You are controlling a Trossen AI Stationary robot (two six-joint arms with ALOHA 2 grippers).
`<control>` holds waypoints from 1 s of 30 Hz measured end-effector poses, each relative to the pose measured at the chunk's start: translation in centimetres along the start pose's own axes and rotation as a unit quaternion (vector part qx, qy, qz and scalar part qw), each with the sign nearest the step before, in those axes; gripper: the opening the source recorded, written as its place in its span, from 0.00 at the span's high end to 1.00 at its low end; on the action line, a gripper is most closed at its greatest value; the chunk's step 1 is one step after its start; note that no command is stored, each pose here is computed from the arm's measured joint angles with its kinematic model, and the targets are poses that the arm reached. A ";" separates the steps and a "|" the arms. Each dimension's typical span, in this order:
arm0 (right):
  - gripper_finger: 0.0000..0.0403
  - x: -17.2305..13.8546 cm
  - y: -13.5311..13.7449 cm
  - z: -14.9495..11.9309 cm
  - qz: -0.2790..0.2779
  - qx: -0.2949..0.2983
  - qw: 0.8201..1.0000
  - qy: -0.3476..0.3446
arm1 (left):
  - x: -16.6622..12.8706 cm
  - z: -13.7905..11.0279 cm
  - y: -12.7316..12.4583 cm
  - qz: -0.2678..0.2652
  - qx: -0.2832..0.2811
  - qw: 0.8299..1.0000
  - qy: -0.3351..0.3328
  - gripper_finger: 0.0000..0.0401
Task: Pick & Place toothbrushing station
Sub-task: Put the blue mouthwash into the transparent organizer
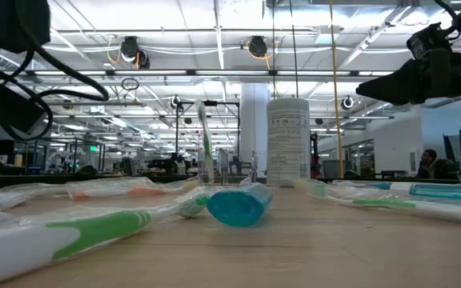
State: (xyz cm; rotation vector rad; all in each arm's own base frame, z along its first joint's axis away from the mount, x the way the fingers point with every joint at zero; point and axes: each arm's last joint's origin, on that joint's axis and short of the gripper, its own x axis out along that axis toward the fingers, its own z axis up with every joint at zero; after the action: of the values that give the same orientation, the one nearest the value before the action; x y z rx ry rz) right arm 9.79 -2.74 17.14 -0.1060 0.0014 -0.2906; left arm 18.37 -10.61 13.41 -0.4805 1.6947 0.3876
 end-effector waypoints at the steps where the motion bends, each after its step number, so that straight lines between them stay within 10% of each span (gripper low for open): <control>1: 0.64 0.0 0.0 0.0 0.000 0.004 1.000 0.000 | -0.3 0.2 0.1 -0.003 0.008 1.000 -0.002 0.79; 10: 0.64 0.0 0.0 0.0 0.000 0.008 1.000 0.000 | -7.9 3.9 1.3 0.001 0.072 0.975 -0.210 0.74; 22: 0.64 0.0 0.0 0.0 0.000 0.007 1.000 0.000 | -17.3 12.4 3.3 0.003 0.078 0.765 -0.639 0.77; 30: 0.64 0.0 0.0 0.0 0.000 0.017 1.000 0.000 | -18.0 17.8 5.9 -0.017 0.020 0.677 -0.736 0.76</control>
State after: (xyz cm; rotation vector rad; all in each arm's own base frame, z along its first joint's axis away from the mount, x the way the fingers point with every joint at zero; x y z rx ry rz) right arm 9.79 -2.74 17.14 -0.0714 -0.0042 -0.2901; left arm 32.90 5.22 27.95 -0.0352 0.0858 0.4912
